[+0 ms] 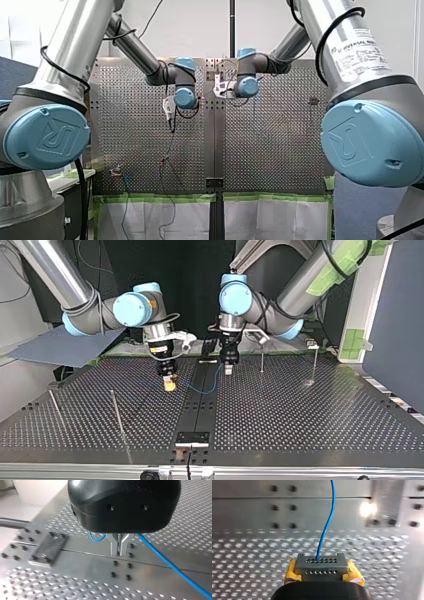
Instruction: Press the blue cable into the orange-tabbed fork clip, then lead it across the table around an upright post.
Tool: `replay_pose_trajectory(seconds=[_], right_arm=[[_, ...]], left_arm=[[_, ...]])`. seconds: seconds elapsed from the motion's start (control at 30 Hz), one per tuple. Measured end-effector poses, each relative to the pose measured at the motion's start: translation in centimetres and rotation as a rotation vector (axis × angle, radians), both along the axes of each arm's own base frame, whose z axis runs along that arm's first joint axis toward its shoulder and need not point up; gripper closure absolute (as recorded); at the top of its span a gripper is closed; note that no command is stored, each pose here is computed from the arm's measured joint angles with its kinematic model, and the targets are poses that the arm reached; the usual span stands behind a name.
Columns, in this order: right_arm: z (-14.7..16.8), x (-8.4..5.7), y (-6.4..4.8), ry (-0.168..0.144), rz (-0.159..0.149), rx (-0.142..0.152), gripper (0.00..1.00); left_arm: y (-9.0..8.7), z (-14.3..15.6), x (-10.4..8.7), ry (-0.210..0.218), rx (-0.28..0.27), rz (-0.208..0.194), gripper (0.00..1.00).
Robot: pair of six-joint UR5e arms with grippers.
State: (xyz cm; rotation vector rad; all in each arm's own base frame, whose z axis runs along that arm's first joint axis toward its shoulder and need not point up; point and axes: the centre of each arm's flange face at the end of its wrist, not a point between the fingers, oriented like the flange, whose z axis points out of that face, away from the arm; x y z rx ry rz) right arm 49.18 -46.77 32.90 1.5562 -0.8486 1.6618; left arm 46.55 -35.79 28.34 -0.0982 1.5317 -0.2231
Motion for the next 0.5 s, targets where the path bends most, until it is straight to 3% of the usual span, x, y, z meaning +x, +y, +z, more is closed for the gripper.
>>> replay_pose_trajectory(seconds=[0.5], right_arm=[[10.1,-2.4,2.7,-0.078,-0.015,-0.108,1.0]], left_arm=[[-0.4,6.2,0.5,-0.032,-0.024,-0.017,1.0]])
